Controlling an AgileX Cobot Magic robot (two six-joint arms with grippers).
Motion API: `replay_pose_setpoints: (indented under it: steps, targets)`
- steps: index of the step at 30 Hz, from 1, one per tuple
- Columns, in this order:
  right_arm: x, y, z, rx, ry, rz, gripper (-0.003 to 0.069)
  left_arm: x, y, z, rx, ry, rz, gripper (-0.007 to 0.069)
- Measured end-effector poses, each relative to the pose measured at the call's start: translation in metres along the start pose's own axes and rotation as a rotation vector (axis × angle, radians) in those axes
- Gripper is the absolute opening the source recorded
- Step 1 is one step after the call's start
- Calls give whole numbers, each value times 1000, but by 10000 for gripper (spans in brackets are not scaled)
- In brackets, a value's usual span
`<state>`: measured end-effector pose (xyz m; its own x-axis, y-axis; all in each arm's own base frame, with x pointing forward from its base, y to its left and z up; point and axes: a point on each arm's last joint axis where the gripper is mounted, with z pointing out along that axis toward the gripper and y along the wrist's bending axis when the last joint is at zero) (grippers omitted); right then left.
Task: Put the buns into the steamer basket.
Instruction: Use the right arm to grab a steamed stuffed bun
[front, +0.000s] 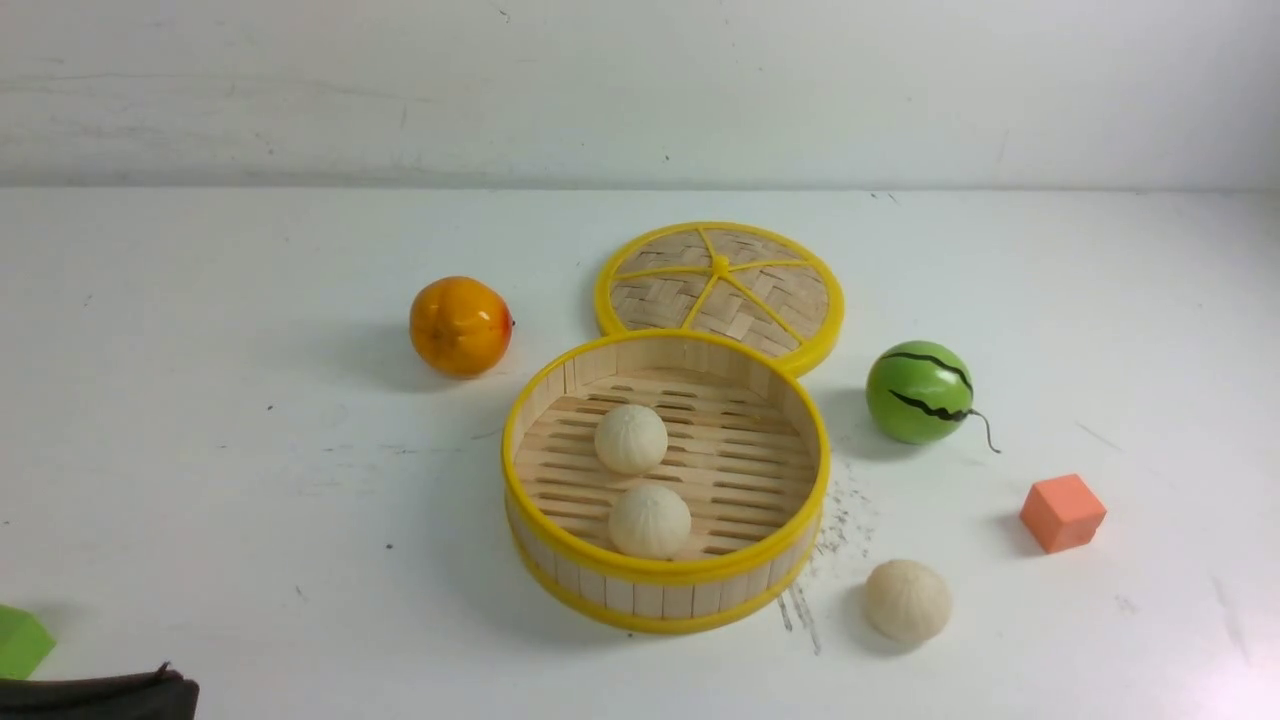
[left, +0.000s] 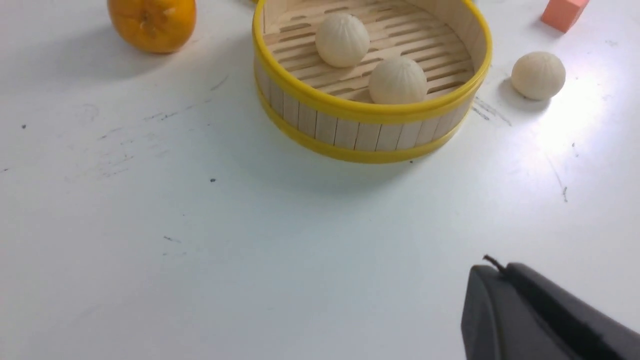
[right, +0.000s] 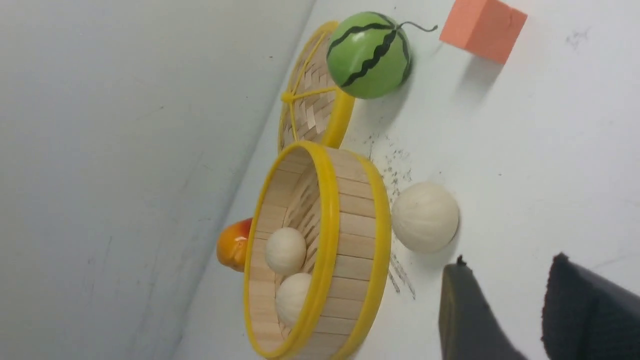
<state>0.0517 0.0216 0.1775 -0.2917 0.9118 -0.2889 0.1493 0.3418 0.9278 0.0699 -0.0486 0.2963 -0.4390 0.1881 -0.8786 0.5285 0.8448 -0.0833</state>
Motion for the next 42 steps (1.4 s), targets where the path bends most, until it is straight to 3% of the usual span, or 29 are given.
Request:
replay_pose_setpoints:
  steps: [8, 12, 16, 18, 20, 21, 22, 24, 29, 33, 42]
  targets:
    - [-3, 2, 0, -17, -29, -38, 239, 0, 0, 0, 2, -2, -2, -13]
    - [-3, 4, -1, -21, -32, -144, 239, 0, 0, 0, 2, -2, -2, -13]
    - [-11, 30, -9, -47, -56, -395, 216, 0, 0, 0, 2, -2, -2, -13]
    - [-18, 49, -10, -1, -24, -532, 155, 0, 0, 0, 2, -2, -2, -13]
    - [-25, 67, -9, 58, 29, -666, 75, 0, 0, 0, 2, -2, -2, -13]
    - [-25, 68, -7, 77, 50, -677, 75, 0, 0, 0, 2, -2, -2, -13]
    - [-33, 83, -4, 131, 102, -782, 12, 0, 0, 0, 2, -2, -2, -13]
    - [-44, 107, 3, 196, 183, -915, -18, 0, 0, 0, 0, -2, 0, -13]
    - [-73, 161, 29, 294, 404, -1162, -19, 0, 0, 0, 0, -3, 1, -13]
    - [-85, 183, 58, 323, 598, -1228, -17, 0, 0, 0, -2, 1, 3, -13]
    - [-53, 195, 126, 352, 955, -1421, -10, 1, 0, 0, -5, 8, 4, -13]
